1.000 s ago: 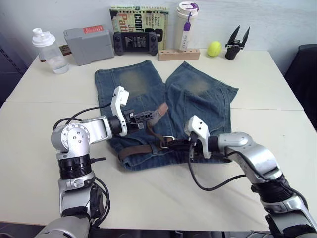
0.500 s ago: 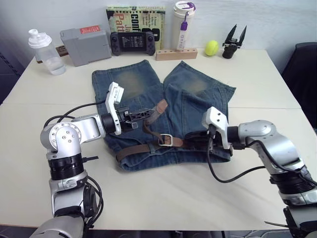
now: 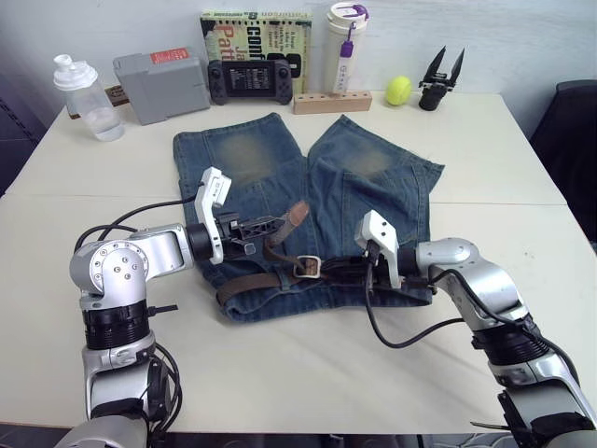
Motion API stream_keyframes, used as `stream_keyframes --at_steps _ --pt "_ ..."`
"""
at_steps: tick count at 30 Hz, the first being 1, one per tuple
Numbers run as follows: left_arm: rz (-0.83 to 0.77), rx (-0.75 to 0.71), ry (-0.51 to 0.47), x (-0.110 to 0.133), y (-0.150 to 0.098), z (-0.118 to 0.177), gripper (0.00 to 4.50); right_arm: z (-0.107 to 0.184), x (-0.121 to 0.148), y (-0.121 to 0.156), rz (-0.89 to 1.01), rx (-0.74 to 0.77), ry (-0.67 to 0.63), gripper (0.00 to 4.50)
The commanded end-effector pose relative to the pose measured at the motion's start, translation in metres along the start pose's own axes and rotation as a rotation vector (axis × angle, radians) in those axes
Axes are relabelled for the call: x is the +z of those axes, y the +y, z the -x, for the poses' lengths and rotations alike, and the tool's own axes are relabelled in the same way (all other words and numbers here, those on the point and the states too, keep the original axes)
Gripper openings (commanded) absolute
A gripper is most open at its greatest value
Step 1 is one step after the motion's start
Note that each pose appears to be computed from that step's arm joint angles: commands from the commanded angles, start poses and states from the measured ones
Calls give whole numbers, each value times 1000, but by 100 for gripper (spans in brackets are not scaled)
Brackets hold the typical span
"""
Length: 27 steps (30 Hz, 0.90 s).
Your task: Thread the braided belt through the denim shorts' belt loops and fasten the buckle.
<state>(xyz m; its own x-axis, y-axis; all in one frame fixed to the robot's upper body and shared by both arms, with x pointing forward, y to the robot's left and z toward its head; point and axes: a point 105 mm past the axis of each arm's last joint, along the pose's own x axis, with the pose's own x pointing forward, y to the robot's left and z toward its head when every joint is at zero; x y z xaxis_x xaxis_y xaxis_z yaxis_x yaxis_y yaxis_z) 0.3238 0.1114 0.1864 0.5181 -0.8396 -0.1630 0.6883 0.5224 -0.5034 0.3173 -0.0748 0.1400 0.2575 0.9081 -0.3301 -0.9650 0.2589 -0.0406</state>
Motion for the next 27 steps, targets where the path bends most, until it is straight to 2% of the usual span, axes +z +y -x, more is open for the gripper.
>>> stream_keyframes --at_steps 1,4,6,9,15,18,21,23,27 --pt "-56 43 -7 1 4 6 0 -7 16 4 38 49 -46 7" --pt "-62 64 -23 -1 10 9 0 -9 18 1 42 54 -48 7" --pt "-112 60 -98 8 10 10 0 -10 20 -1 39 59 -54 7" --pt "-193 -34 -260 28 -5 15 0 -12 22 -1 30 77 -58 7" --pt "-291 -207 -466 44 -32 25 0 -18 18 -6 11 67 -45 7" --pt "-341 -290 -547 42 -43 29 0 -19 16 -10 -11 49 -44 7" --pt "-335 -270 -484 22 -34 27 0 -19 16 -11 -31 49 -54 7" --pt "-297 -228 -444 7 -17 29 0 -19 15 -10 -36 55 -57 7" --pt "-225 -86 -454 -4 19 36 0 -20 15 -8 -40 70 -65 7"
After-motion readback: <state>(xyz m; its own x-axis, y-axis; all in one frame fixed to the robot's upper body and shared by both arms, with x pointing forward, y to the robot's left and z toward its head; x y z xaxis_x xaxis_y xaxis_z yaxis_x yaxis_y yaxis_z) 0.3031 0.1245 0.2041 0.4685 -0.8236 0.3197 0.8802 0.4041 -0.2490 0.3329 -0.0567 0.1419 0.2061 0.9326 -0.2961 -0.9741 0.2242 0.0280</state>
